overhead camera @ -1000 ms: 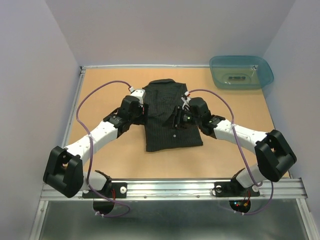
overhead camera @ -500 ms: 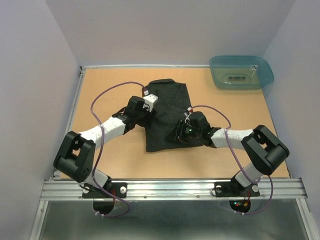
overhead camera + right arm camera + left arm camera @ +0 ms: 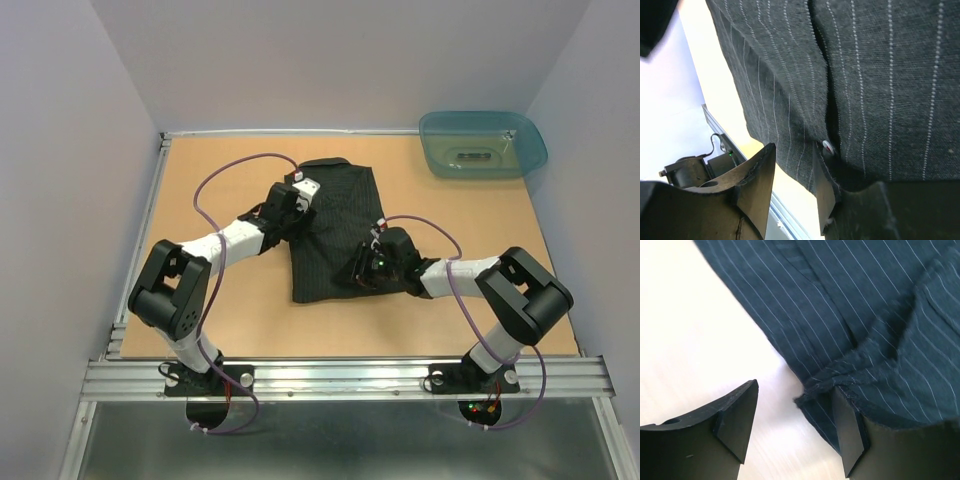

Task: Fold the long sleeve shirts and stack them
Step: Fold the shirt

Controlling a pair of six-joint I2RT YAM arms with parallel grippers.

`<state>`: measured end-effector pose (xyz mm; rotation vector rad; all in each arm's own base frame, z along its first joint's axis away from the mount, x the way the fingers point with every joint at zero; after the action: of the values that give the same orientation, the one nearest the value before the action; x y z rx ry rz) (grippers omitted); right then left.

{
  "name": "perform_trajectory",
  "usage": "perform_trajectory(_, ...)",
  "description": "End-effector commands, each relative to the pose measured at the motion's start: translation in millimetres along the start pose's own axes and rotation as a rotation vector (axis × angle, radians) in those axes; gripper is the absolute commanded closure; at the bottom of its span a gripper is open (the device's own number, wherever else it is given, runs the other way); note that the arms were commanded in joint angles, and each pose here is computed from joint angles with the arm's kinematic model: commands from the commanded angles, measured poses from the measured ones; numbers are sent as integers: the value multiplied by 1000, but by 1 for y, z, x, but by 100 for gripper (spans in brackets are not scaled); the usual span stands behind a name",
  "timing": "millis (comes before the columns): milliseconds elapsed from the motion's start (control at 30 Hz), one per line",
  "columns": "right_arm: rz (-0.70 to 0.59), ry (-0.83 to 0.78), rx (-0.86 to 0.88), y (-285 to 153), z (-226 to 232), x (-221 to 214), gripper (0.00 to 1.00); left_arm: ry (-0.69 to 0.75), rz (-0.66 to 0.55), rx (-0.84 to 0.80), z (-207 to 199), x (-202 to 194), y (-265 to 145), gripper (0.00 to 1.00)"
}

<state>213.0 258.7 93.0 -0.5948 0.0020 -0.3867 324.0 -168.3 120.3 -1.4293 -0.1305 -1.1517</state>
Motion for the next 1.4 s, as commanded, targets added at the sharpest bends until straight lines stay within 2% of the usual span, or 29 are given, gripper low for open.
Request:
perform_trajectory(0, -22, 13, -22, -2, -13, -1, 59, -43, -80, 152, 32, 34, 3, 30)
perform_trajectory(300, -20, 3, -11, -3, -10, -1, 59, -159, -61, 327, 88, 49, 13, 30)
perform_trajectory(400, -14, -7, -7, -3, -8, -1, 59, -174, -72, 295, 89, 53, 12, 30)
perform_trajectory(533, -16, -19, 5, -5, -5, 0, 59, -196, -125, 159, 74, 59, -2, 29)
perform_trajectory(633, -31, -99, 44, -11, 14, 6, 59, -250, -182, 105, 65, 63, -26, 25)
perform_trajectory(767, -86, -208, 26, -22, 31, 16, 59, -290, -220, 96, 63, 63, -44, 19)
perform_trajectory(833, -135, -258, 41, -29, 47, 28, 59, -314, -212, 122, 68, 68, -50, 18)
perform_trajectory(900, -150, -274, 50, -32, 53, 35, 58, -361, -210, 120, 69, 76, -56, 23)
perform_trajectory(1000, -160, -247, 85, -37, 63, 52, 59, -493, -225, 25, 57, 84, -66, 26)
perform_trajectory(1133, -178, -309, 196, -32, 101, 72, 59, -641, -214, -188, 19, 55, -65, 28)
perform_trajectory(1167, -154, -280, 208, -22, 98, 73, 59, -655, -271, -229, 15, 59, -69, 29)
perform_trajectory(1200, -147, -301, 303, -20, 110, 74, 59, -706, -232, -290, 1, 42, -64, 32)
perform_trajectory(1267, -95, -242, 338, -4, 99, 71, 59, -733, -244, -337, -10, 36, -60, 33)
perform_trajectory(1333, -98, -229, 392, 7, 96, 73, 59, -744, -198, -370, -22, 18, -51, 33)
perform_trajectory(1367, -86, -195, 365, 19, 80, 71, 59, -745, -183, -371, -25, 13, -44, 33)
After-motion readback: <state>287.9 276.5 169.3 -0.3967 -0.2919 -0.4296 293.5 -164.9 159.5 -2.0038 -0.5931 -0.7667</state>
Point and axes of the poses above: each gripper's point midway between its finger pads, its own y axis out along the fingers, its own z axis along the line the jaws close on, x = y × z, the point moved 7 cm from there along -y, back along the fingers, and after that the axes turned 7 degrees about y, right-handed, at the moved point
